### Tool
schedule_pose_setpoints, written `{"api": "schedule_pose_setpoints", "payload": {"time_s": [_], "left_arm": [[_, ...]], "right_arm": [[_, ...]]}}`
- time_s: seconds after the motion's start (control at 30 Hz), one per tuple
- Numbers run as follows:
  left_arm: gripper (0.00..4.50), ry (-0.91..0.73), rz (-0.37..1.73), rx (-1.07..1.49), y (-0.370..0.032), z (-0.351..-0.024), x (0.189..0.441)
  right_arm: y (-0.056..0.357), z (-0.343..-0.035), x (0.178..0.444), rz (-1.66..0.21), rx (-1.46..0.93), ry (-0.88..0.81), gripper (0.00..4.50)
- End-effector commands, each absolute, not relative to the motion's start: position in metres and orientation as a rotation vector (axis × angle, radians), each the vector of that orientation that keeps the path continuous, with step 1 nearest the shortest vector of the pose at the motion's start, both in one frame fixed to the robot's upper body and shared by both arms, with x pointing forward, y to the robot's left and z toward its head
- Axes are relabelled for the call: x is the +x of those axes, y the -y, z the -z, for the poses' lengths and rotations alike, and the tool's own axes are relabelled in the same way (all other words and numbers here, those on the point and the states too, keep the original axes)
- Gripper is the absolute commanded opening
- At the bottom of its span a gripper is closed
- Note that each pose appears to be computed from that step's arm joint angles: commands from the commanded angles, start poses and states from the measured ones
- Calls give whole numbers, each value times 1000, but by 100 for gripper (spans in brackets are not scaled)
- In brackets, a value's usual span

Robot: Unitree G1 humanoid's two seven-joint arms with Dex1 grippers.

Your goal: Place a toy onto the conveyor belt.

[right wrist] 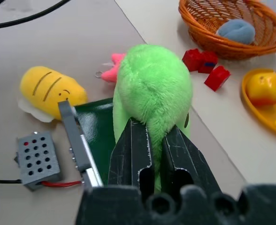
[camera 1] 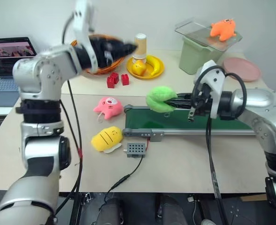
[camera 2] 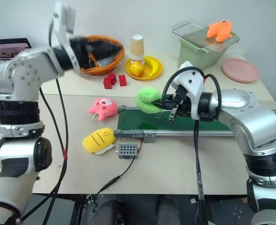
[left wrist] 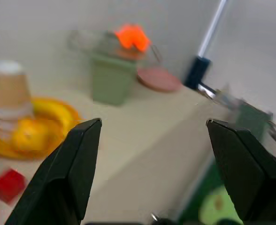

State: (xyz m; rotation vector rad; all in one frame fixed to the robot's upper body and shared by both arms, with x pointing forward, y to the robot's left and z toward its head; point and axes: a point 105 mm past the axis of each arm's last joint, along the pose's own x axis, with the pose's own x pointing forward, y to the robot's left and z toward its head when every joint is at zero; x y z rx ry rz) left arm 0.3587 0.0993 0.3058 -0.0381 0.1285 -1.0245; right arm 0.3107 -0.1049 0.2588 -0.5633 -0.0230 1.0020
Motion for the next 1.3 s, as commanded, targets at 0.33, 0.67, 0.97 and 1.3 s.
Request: {"api": "schedule_pose_setpoints", "payload": {"time_s": [0.33, 0.67, 0.97, 1.3], "left_arm": [[382, -226, 1275, 20, -105, -313, 302], [382, -285, 1190, 499, -152, -272, 308], [382, -248, 1222, 547, -148, -268, 311], [382, -235, 1226, 551, -139, -264, 315]], "right_arm": [[96, -264, 309, -931, -913, 251, 0], [101, -239, 312, -932, -905, 259, 0], [91, -225, 322, -891, -966, 364, 0], [91, -193, 328, -893, -981, 341, 0]]}}
